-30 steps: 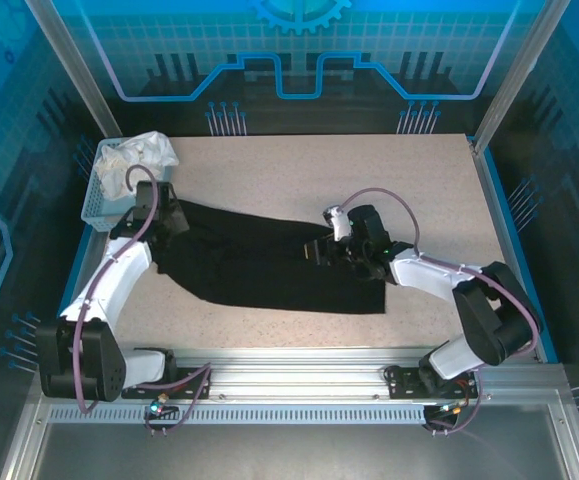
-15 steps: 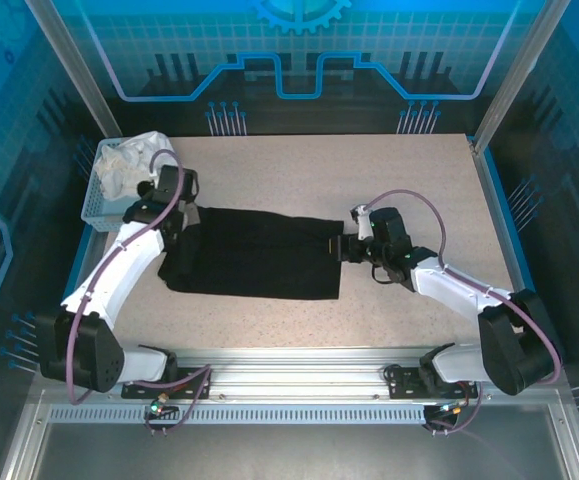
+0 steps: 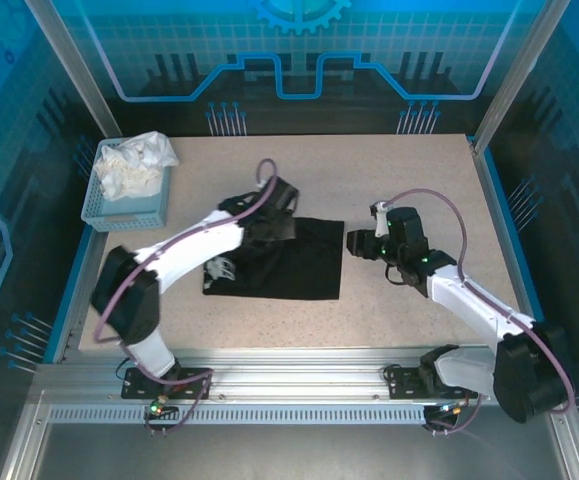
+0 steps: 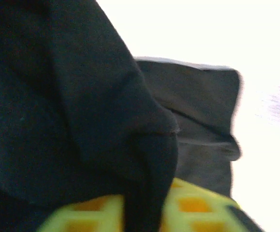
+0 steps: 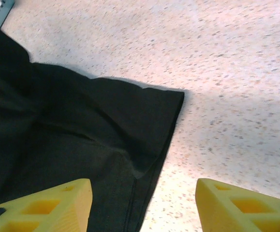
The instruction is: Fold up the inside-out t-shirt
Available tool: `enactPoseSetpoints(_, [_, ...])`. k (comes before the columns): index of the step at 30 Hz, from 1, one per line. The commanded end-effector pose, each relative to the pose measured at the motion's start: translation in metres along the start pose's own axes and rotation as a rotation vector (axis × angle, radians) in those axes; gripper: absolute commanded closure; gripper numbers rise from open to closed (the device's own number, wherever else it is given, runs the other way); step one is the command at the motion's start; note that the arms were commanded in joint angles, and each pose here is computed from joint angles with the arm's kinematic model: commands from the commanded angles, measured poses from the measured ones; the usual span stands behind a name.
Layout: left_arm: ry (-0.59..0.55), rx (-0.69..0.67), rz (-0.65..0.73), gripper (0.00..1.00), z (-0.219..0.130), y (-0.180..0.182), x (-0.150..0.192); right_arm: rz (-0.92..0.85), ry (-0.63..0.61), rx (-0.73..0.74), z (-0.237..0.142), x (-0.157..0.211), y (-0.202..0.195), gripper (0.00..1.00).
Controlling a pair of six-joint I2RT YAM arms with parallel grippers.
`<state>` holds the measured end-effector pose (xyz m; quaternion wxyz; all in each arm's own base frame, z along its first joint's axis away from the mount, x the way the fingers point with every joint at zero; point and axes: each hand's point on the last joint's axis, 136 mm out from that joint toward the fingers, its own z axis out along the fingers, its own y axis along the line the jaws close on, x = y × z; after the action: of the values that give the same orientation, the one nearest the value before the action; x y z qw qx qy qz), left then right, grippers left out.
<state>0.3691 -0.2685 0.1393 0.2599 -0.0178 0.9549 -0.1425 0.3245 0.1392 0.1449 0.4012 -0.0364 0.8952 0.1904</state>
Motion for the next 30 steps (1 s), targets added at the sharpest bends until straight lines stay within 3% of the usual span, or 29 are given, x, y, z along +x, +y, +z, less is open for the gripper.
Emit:
enactPoseSetpoints(1, [0.088,0.305,-0.064,0.59,0.013,-0.088,0.000,0.021,0.006,0.099,-0.013,0.010,-0.025,0.39])
enactPoseSetpoints(4, [0.110,0.472,-0.074,0.51,-0.001,-0.122,-0.006,0.057,-0.020,0.143,-0.019,0.011,-0.039,0.38])
enactPoseSetpoints(6, [0.062,0.487,-0.045,0.42,-0.019,-0.115,-0.012,0.072,-0.027,0.127,-0.018,0.010,-0.038,0.38])
enactPoseSetpoints(8, [0.013,0.453,-0.045,0.38,-0.035,-0.086,-0.013,0.072,-0.026,0.075,-0.014,0.007,-0.028,0.38])
enactPoseSetpoints(11, [-0.053,0.329,-0.116,0.35,-0.047,-0.009,-0.008,0.047,0.002,-0.065,0.003,0.001,0.003,0.37])
enactPoseSetpoints(14, [-0.047,0.214,-0.107,0.34,-0.049,0.042,0.018,0.006,0.066,-0.140,0.022,-0.001,0.032,0.36])
enactPoseSetpoints(21, [0.064,0.116,0.032,0.34,-0.039,0.044,0.087,0.020,0.190,-0.230,0.070,-0.005,0.073,0.33])
enactPoseSetpoints(25, [0.138,0.068,0.073,0.33,-0.023,0.042,0.123,0.016,0.266,-0.176,0.093,0.013,0.077,0.34])
enactPoseSetpoints(30, [0.133,0.001,0.152,0.36,-0.006,0.038,0.133,0.040,0.321,-0.164,0.110,0.028,0.075,0.41])
